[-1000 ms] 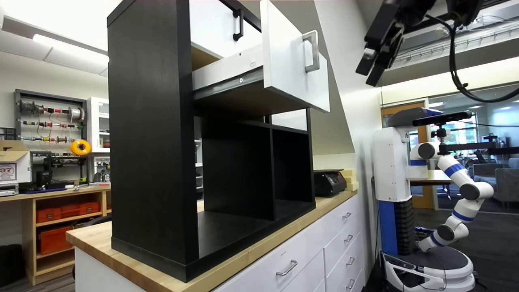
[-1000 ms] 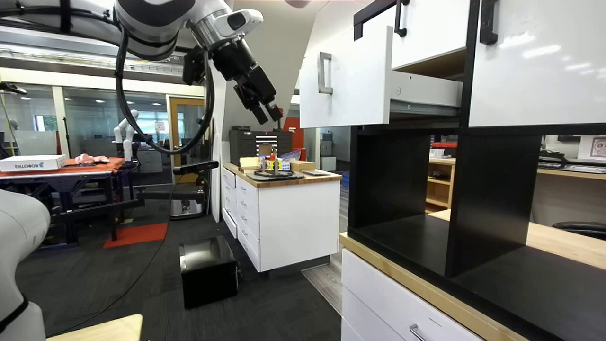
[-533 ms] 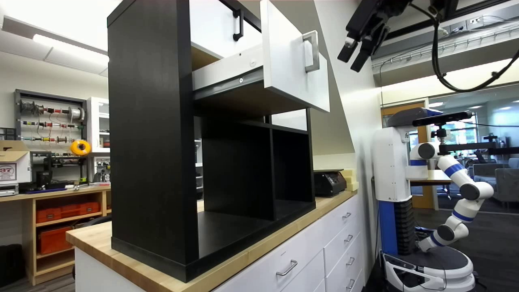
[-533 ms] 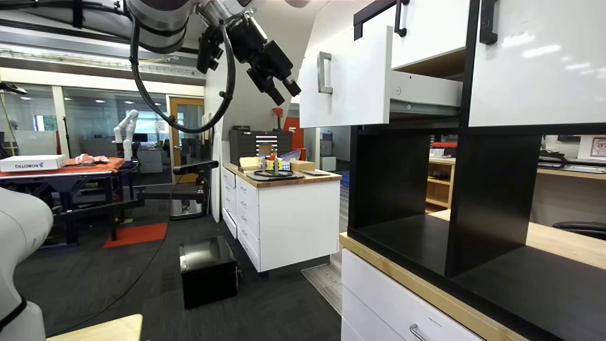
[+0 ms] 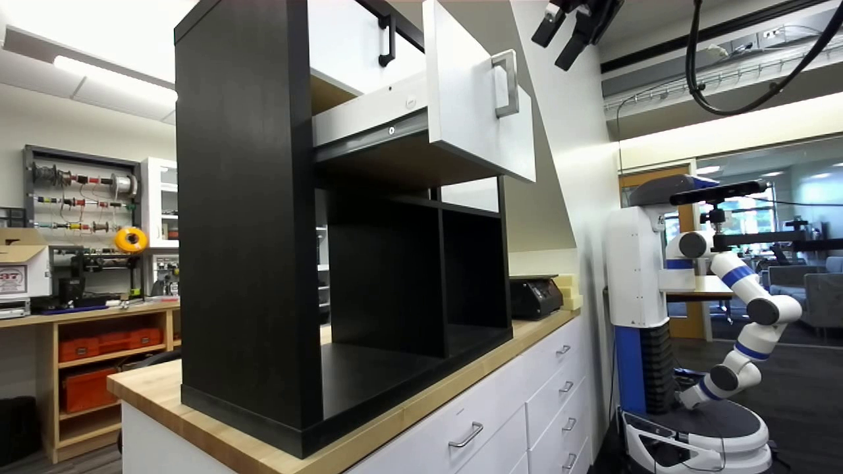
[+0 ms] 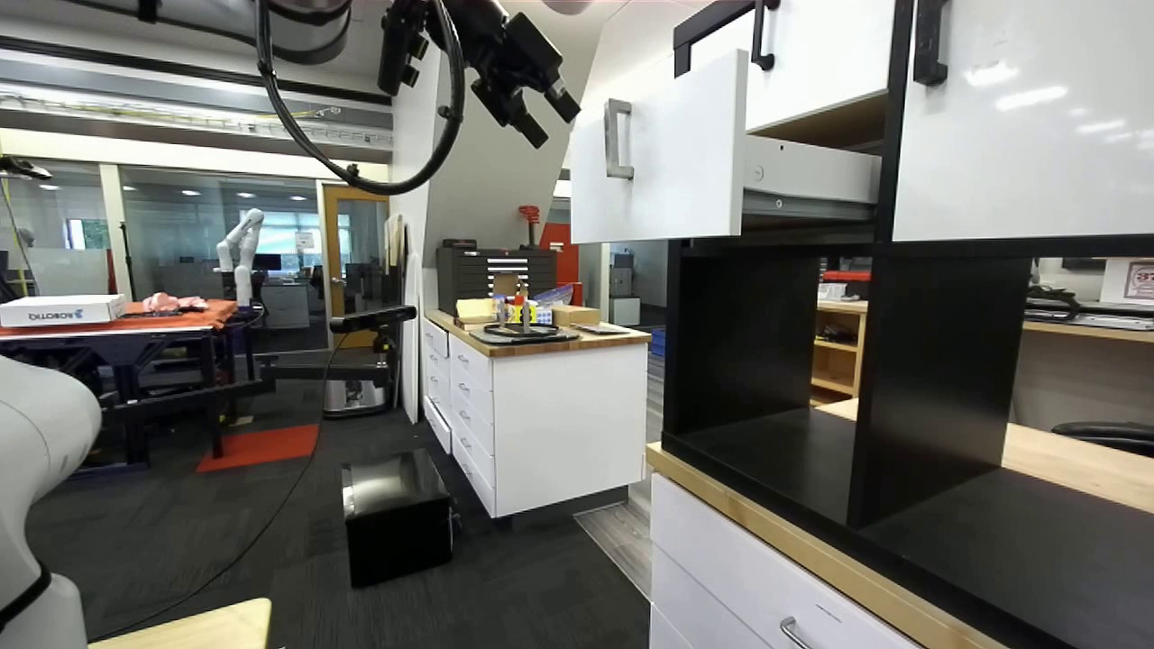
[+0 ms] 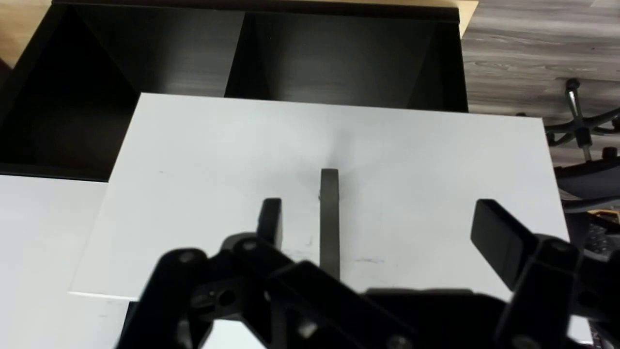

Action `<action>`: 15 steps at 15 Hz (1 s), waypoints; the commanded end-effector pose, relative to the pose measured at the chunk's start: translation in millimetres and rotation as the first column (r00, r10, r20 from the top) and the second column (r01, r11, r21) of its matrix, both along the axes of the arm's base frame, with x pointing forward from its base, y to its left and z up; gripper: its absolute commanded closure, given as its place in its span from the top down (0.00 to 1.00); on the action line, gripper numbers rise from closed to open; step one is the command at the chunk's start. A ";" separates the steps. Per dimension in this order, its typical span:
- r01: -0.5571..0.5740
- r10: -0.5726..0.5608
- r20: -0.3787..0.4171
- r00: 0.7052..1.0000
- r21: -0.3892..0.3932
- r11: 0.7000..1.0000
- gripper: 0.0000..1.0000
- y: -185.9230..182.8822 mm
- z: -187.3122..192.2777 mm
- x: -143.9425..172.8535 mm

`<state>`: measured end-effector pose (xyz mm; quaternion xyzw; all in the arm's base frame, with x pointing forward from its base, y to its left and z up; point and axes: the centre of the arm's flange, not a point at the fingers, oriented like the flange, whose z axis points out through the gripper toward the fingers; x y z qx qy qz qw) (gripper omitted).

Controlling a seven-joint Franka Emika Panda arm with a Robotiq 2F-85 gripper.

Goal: Push the open drawer closed

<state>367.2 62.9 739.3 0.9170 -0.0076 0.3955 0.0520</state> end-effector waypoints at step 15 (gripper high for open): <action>-0.002 0.000 0.099 0.995 0.021 1.000 0.33 -22.8 -7.1 50.7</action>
